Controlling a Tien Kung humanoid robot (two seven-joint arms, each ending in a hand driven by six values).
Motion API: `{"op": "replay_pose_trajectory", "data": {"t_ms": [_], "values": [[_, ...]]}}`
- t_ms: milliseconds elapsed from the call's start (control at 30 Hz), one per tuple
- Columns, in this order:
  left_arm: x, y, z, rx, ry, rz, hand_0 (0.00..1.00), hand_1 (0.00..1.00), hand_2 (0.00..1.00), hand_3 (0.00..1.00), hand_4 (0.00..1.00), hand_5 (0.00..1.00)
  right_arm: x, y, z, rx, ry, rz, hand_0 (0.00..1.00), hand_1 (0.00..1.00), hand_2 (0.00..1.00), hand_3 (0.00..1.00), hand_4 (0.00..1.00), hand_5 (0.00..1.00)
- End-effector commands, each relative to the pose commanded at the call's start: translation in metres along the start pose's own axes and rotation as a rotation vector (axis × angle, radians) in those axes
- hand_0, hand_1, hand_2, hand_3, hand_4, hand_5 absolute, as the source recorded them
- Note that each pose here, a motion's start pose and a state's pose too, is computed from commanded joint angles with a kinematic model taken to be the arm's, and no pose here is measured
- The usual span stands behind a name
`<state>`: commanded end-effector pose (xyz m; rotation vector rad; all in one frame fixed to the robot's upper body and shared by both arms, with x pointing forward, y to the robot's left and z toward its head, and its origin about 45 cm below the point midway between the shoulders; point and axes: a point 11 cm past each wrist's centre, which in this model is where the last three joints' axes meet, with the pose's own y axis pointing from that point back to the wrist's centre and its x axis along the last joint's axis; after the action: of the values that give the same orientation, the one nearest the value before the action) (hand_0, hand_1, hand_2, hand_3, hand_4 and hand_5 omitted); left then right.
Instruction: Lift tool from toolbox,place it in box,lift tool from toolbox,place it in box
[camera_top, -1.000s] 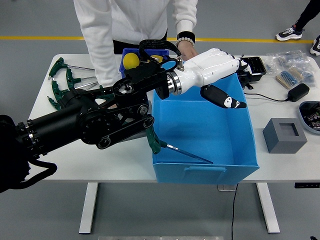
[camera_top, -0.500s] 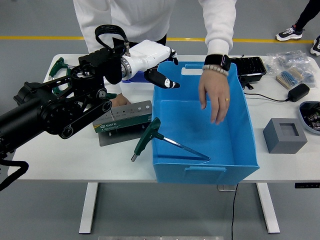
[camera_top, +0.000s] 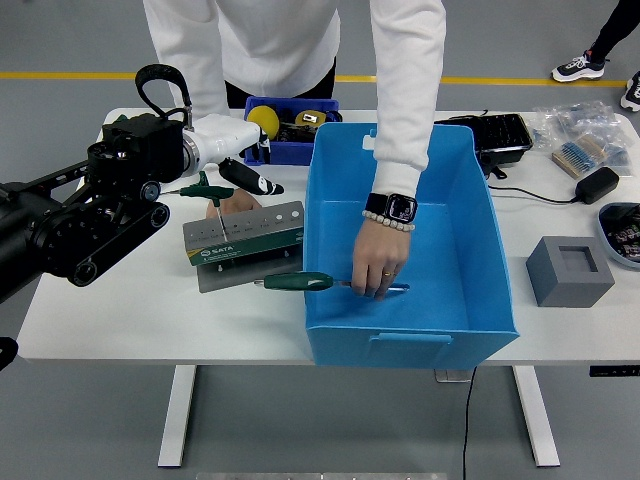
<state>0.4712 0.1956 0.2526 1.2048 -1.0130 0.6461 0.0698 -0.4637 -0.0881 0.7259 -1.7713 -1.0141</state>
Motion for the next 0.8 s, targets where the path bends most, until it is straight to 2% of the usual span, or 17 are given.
{"op": "replay_pose_trajectory", "data": {"t_ms": [67,367,800], "values": [[-0.006,0.002,-0.004,0.022,-0.016,-0.027,0.701,0.677,0.725,0.582,0.781,0.778,0.000,0.000,0.000,0.000,-0.002,0.000,0.722,0.695,0.737,0.553,0.787,0.705],[-0.022,0.004,-0.012,0.057,-0.018,-0.097,0.707,0.682,0.725,0.557,0.819,0.773,-0.001,0.000,-0.003,0.000,0.003,0.002,0.721,0.694,0.736,0.553,0.787,0.704],[-0.040,0.003,-0.021,0.092,-0.032,-0.160,0.702,0.662,0.701,0.527,0.809,0.783,0.000,0.000,-0.001,-0.002,-0.006,0.003,0.722,0.693,0.735,0.553,0.787,0.704]]}}
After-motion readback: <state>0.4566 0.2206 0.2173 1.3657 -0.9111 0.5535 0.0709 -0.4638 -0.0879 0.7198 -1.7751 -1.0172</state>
